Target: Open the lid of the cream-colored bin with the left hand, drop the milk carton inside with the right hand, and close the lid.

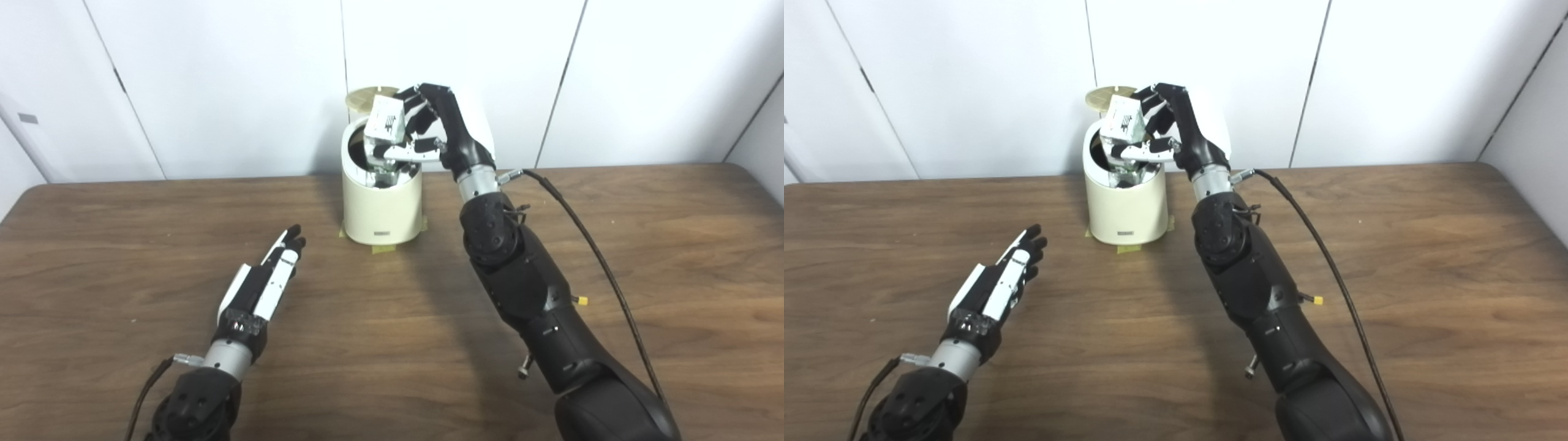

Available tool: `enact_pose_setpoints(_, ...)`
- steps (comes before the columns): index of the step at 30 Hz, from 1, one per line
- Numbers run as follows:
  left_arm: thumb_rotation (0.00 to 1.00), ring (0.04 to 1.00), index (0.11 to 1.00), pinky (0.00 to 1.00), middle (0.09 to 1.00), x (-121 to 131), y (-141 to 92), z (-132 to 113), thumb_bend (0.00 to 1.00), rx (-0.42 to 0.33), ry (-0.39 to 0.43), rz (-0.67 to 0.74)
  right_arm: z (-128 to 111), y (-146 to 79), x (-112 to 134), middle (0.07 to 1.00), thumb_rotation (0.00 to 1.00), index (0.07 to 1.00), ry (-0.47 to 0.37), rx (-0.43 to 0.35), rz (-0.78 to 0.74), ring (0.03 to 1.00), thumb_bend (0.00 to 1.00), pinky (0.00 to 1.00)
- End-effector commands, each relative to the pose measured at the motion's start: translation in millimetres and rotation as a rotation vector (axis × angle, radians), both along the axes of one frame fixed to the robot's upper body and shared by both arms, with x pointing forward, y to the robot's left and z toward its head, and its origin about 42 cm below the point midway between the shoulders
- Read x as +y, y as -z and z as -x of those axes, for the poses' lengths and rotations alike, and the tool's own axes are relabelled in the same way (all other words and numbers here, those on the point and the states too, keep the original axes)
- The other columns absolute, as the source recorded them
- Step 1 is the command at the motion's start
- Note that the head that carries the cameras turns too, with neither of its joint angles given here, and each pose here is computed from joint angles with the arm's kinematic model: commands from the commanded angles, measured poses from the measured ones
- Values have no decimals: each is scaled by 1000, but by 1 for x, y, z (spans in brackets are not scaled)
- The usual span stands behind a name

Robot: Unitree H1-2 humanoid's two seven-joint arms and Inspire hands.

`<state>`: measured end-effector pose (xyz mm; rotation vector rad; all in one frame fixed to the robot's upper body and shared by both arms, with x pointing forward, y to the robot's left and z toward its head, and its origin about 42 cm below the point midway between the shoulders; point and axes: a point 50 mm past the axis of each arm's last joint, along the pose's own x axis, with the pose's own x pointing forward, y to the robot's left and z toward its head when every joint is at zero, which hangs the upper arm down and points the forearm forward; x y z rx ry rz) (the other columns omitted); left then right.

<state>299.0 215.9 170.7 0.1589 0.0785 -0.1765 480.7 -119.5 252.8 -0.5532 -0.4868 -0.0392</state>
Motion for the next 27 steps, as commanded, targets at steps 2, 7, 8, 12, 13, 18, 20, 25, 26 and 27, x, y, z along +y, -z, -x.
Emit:
enact_pose_setpoints(2, 950, 986, 1000, 1000, 973, -2, -15, -4, 478, -62, -3, -10, -6, -41, 6, 497, 0, 515, -29, -153, -55, 423, 503, 438)
enact_pose_setpoints(7, 949, 988, 1000, 1000, 973, -1, -14, -3, 477, -59, -1, -14, -5, -39, 4, 621, 62, 486, -24, -144, -3, 595, 517, 569)
enact_pose_setpoints(8, 950, 990, 1000, 1000, 974, -1, -14, -3, 476, -57, -1, -15, -4, -39, 3, 691, 103, 492, -21, -139, 5, 692, 520, 626)
enact_pose_setpoints(12, 945, 989, 1000, 1000, 972, -1, -14, -3, 465, -60, -2, -15, -3, -39, 2, 783, 92, 675, 2, -126, 45, 793, 806, 746)
enact_pose_setpoints(13, 943, 990, 1000, 1000, 973, -1, -15, -3, 461, -60, -1, -15, -3, -40, 2, 789, 92, 686, 3, -125, 47, 797, 828, 754)
enact_pose_setpoints(18, 913, 999, 1000, 1000, 977, -1, -15, -3, 391, -56, 3, -12, -1, -40, 2, 780, 104, 651, -4, -101, 43, 784, 874, 732)
enact_pose_setpoints(20, 894, 1000, 1000, 1000, 979, -2, -15, -3, 360, -55, 5, -1, 0, -40, 1, 767, 105, 639, -4, -99, 48, 777, 872, 735)
enact_pose_setpoints(25, 857, 1000, 1000, 1000, 978, -1, -15, -3, 313, -56, 7, -3, 0, -39, -1, 667, 101, 572, -5, -107, 24, 699, 778, 667)
enact_pose_setpoints(26, 849, 1000, 1000, 1000, 978, -1, -16, -3, 312, -55, 8, -4, 1, -39, -2, 644, 117, 532, 0, -115, 19, 676, 654, 635)
enact_pose_setpoints(27, 842, 1000, 1000, 1000, 979, -1, -15, -3, 312, -54, 8, -5, 1, -39, -3, 607, 128, 503, 7, -128, 14, 632, 567, 582)
